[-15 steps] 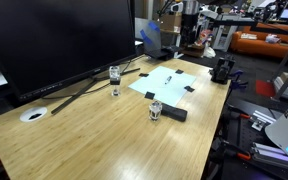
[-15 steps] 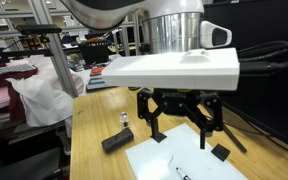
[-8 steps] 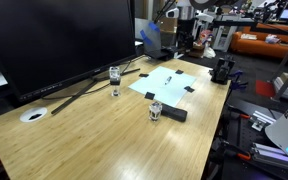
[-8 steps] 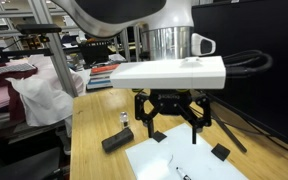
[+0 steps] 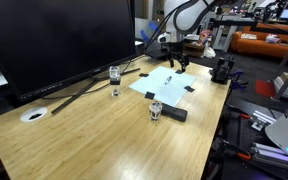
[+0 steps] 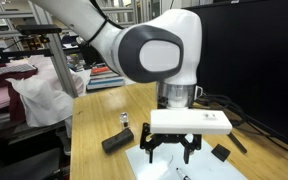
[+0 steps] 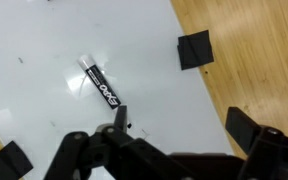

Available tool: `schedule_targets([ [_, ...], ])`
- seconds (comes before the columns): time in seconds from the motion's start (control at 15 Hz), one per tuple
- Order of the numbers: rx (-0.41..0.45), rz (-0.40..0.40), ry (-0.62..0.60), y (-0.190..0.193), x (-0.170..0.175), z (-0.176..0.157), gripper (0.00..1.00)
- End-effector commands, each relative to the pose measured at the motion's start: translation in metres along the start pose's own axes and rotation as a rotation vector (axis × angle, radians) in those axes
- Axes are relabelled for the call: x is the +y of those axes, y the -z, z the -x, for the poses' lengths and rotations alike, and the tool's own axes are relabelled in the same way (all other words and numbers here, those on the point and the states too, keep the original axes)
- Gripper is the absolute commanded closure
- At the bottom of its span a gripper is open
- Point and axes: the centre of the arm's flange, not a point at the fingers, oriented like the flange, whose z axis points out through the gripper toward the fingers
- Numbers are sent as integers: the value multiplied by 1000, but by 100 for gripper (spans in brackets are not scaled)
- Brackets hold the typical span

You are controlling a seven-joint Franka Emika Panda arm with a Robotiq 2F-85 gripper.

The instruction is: Write the letter v on the paper using the marker

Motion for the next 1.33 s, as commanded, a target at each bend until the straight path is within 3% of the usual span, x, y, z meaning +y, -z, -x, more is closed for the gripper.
schedule_targets([
  [0.0, 49, -7, 36, -13, 25, 8, 0],
  [0.07, 18, -12, 18, -14, 12, 6, 0],
  [0.53, 28, -8, 24, -15, 20, 6, 0],
  [1.27, 27, 89, 117, -72, 58, -4, 0],
])
